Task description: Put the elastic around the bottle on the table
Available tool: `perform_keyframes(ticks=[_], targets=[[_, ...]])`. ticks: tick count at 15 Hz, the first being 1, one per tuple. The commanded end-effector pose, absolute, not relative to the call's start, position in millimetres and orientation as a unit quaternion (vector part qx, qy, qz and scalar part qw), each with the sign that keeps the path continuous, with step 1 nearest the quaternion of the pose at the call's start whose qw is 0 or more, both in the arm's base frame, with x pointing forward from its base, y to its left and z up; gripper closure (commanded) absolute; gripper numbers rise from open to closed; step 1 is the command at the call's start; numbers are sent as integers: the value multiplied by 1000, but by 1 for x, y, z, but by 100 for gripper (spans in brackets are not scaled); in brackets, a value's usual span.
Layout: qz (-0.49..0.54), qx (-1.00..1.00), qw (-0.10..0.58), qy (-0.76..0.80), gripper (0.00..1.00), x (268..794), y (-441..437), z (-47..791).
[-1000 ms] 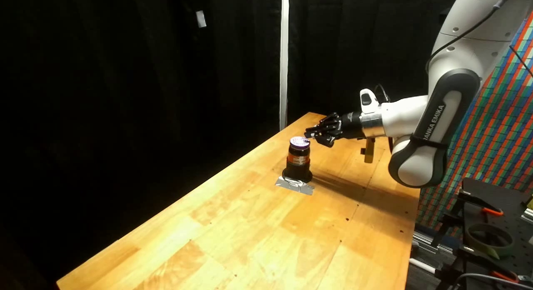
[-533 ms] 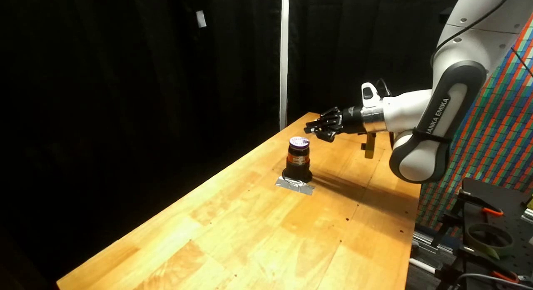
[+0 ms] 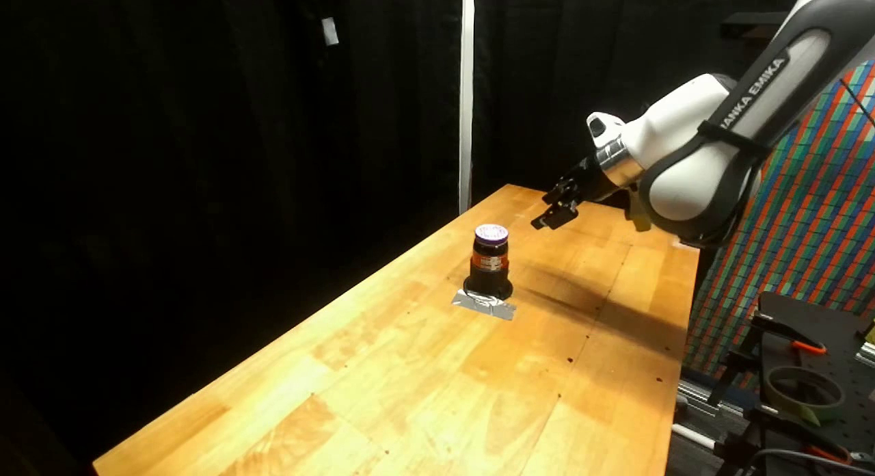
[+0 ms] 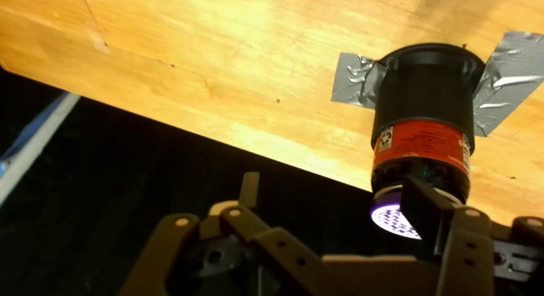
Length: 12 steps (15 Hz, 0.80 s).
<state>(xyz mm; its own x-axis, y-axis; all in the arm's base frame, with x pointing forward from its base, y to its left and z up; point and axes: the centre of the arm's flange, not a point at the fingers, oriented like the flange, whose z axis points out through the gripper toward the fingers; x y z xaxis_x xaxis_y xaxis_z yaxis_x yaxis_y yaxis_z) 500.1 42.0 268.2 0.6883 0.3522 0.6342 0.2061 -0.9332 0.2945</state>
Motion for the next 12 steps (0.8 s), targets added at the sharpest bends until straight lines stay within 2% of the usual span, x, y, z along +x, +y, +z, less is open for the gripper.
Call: perform_keyframes(ticks=[1,5,6,12], targets=[[277,943,128,130,0,504,53,347],[185,971,110,107,0,497,14,337],[231,962,91,117,0,491,-26,261],[206,966,108,113,0,494,-25,247]])
